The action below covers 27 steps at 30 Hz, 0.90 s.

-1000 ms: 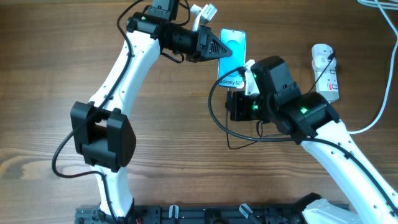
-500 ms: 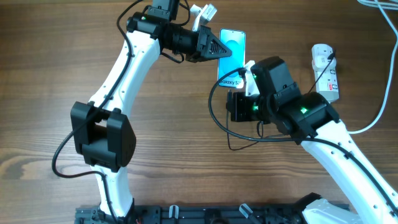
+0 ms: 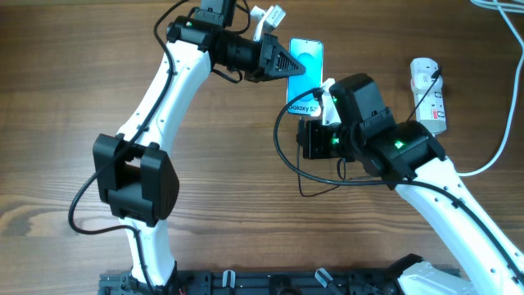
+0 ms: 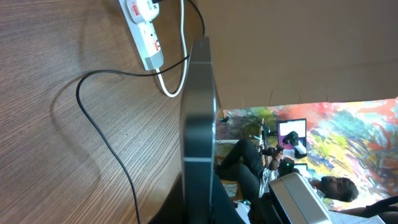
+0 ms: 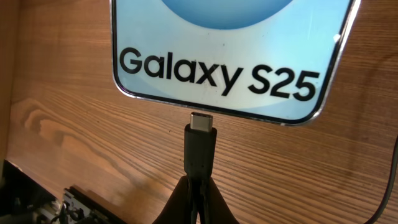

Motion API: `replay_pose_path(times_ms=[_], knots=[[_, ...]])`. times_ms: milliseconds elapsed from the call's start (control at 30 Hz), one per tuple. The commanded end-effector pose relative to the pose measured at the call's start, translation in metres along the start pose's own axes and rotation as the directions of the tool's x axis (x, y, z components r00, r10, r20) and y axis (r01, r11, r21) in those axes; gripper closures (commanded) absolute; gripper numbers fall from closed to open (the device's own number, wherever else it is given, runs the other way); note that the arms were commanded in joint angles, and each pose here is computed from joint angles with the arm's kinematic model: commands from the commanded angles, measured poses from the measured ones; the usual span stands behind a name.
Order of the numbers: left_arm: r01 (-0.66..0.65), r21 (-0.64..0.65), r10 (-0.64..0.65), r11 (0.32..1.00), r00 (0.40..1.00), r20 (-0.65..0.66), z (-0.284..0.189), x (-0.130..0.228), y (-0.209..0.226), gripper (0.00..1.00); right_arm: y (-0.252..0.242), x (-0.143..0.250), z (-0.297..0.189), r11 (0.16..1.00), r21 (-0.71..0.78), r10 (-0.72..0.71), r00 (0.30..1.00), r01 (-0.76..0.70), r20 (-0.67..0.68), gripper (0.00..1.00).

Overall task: Plug charger to phone and switch on socket
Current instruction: 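Align the USB-C plug with the phone port and push upward, then open the right gripper to release the plug and withdraw it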

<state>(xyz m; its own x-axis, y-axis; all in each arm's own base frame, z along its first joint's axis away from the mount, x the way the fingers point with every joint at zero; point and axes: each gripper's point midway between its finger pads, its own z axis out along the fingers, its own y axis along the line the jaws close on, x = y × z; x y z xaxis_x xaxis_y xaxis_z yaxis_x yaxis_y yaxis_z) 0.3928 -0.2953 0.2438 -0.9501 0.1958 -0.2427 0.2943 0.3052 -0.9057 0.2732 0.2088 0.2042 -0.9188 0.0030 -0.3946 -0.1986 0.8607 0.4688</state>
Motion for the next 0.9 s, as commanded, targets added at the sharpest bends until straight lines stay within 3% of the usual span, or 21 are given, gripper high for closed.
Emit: replay_pose_path(times_ms=[0, 867], knots=[[-0.056, 0.054, 0.056, 0.997, 0.998, 0.008, -0.0076, -0.0003, -0.0276, 0.96, 0.0007, -0.0059, 0.0003, 1.000, 0.011, -0.002, 1.000, 0.001, 0.016, 0.95], [-0.084, 0.055, 0.084, 0.995, 0.996, 0.003, -0.0049, 0.0012, -0.0290, 0.96, -0.0007, -0.0110, 0.0001, 1.000, 0.022, -0.005, 0.999, 0.004, 0.039, 0.96]])
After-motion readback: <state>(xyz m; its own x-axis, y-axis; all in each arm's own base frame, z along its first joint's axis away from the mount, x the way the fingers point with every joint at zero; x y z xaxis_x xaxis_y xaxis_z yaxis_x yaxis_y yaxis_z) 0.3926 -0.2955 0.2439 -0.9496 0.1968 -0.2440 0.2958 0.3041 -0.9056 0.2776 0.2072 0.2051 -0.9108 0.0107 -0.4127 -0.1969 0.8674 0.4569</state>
